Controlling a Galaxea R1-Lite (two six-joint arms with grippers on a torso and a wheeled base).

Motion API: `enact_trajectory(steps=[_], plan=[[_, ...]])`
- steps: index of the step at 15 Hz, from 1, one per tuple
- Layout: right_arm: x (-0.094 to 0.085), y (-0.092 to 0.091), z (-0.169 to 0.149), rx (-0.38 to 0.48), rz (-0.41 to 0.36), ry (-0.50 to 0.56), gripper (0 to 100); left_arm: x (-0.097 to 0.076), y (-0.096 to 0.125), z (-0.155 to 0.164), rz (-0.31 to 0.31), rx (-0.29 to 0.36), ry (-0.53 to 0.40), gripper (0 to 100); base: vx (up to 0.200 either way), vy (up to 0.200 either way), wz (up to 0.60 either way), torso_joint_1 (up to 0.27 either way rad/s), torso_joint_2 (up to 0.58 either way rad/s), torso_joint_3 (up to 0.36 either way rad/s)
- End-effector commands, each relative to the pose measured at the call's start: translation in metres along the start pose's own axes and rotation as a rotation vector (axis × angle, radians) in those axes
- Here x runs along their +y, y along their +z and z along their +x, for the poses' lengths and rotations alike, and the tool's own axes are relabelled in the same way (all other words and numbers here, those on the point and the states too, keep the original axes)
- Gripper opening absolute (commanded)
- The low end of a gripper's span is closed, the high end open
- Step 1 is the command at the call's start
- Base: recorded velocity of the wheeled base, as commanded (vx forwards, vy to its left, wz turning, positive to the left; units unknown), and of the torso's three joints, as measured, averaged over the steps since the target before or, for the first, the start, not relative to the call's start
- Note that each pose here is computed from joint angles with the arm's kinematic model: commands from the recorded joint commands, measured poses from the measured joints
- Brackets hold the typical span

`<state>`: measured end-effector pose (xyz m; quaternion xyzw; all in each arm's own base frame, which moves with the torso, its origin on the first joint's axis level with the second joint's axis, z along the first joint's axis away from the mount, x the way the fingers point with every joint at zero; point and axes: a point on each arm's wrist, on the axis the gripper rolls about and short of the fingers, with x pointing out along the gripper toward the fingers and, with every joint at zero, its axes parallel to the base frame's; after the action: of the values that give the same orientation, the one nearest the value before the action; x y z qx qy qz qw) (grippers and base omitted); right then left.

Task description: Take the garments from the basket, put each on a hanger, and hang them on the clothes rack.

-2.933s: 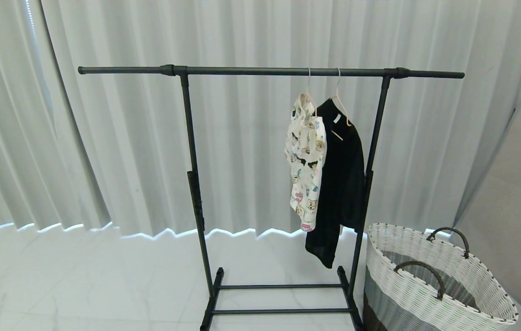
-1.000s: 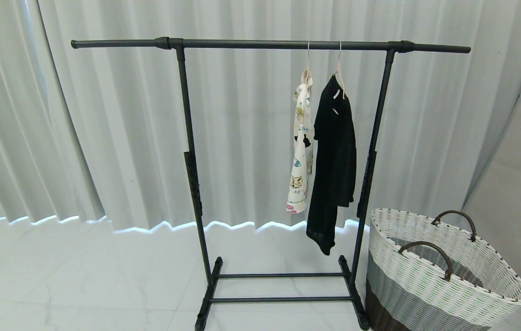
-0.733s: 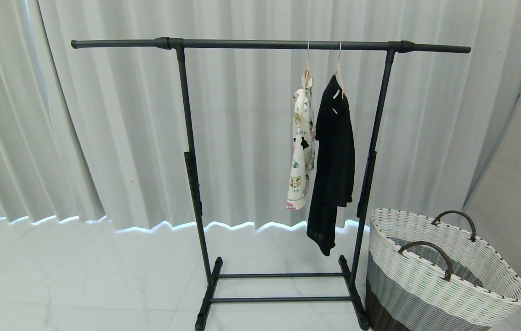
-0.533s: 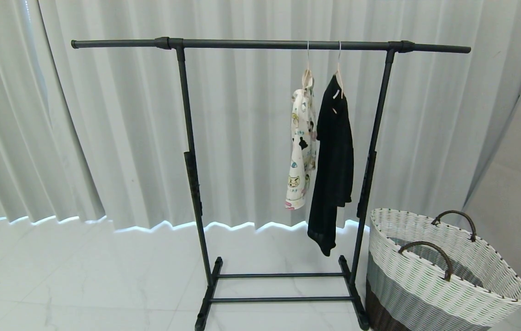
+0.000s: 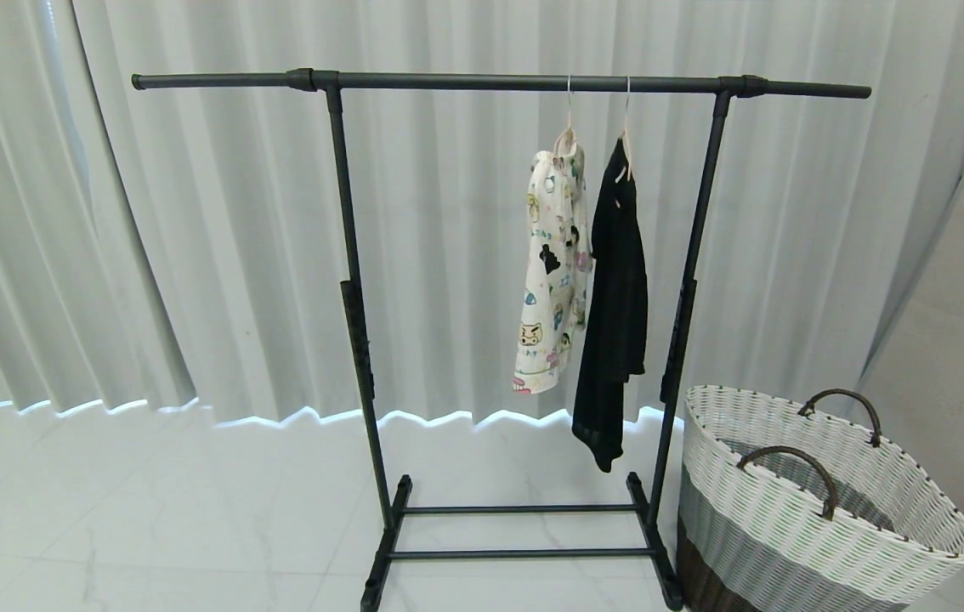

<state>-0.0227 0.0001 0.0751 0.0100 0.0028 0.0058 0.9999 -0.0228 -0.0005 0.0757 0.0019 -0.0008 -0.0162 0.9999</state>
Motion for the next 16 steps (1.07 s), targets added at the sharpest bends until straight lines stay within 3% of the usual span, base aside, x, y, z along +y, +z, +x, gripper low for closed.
enact_trajectory(steps=[1,16], plan=[[0.0000,-0.0001,-0.0001,-0.001,0.000,0.001,100,0.0000,0.0001,0.0000,-0.001,-0.002,0.000,100,0.000,0.000,0.00,0.000,0.00,0.000],[0.0000,0.0005,-0.0002,-0.004,0.000,0.001,100,0.0000,0.0004,0.0000,-0.001,-0.005,0.000,100,0.000,0.000,0.00,0.000,0.00,0.000]])
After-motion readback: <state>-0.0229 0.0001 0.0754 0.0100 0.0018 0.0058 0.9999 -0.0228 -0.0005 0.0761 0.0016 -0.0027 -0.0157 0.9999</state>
